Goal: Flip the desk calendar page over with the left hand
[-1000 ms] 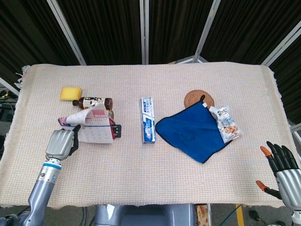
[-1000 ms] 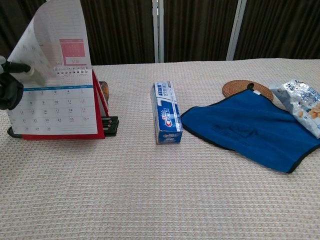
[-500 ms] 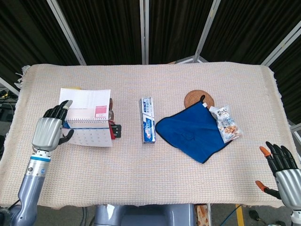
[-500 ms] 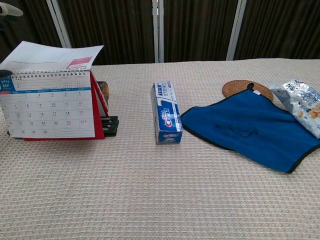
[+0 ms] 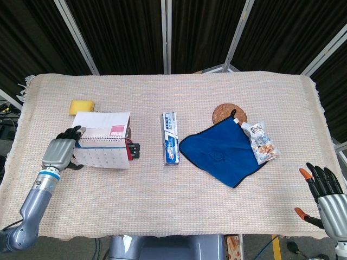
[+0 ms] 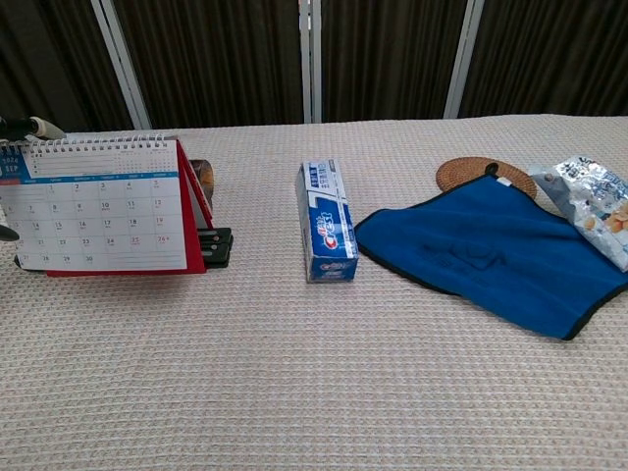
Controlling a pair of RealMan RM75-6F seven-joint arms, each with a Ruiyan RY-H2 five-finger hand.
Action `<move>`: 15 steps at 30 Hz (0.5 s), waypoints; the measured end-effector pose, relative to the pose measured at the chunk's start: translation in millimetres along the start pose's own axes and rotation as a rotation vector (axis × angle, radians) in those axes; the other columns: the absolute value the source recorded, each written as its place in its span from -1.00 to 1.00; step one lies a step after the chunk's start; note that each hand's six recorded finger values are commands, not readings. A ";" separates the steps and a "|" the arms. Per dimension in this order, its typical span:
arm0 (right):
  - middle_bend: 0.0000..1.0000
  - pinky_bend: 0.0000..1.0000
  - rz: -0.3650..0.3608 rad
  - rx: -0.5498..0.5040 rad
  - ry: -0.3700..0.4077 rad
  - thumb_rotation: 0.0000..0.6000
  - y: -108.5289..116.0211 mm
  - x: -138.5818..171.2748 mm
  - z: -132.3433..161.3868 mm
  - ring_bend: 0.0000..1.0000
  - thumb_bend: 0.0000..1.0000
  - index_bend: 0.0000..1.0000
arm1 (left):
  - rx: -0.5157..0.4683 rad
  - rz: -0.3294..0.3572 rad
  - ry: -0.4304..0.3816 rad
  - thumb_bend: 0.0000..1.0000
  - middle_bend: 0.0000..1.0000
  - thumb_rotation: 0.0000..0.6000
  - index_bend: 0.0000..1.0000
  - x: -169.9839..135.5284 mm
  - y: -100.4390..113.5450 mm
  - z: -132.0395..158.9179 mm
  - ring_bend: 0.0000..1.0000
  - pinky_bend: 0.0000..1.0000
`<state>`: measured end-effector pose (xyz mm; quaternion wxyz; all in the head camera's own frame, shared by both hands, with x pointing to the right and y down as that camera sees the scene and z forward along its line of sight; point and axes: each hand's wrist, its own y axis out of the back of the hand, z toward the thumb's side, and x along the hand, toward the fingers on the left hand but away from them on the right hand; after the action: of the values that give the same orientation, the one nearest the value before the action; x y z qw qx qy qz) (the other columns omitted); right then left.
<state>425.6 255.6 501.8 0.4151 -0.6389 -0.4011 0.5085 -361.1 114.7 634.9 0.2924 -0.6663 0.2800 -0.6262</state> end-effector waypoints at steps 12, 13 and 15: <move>-1.00 -1.00 -0.007 -0.002 0.012 1.00 0.5 0.1 2.3 -1.00 -0.93 -1.00 | -0.044 0.102 -0.015 -0.95 -1.00 1.00 -1.00 -2.2 16.2 -2.6 -0.98 -0.90; -1.00 -1.00 -0.007 -0.001 0.013 1.00 0.4 0.1 2.3 -1.00 -0.93 -1.00 | -0.054 0.129 -0.020 -0.95 -1.00 1.00 -1.00 -4.4 19.8 -2.4 -1.00 -0.92; -1.00 -1.00 -0.007 -0.001 0.016 1.00 0.1 0.1 2.6 -1.00 -0.93 -1.00 | -0.069 0.171 -0.029 -0.93 -1.00 1.00 -1.00 -9.9 24.3 -2.2 -1.00 -0.95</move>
<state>423.1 256.0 501.4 0.4199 -0.6415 -0.4004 0.5019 -364.0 105.7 610.4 0.3258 -0.6587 0.3529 -0.5791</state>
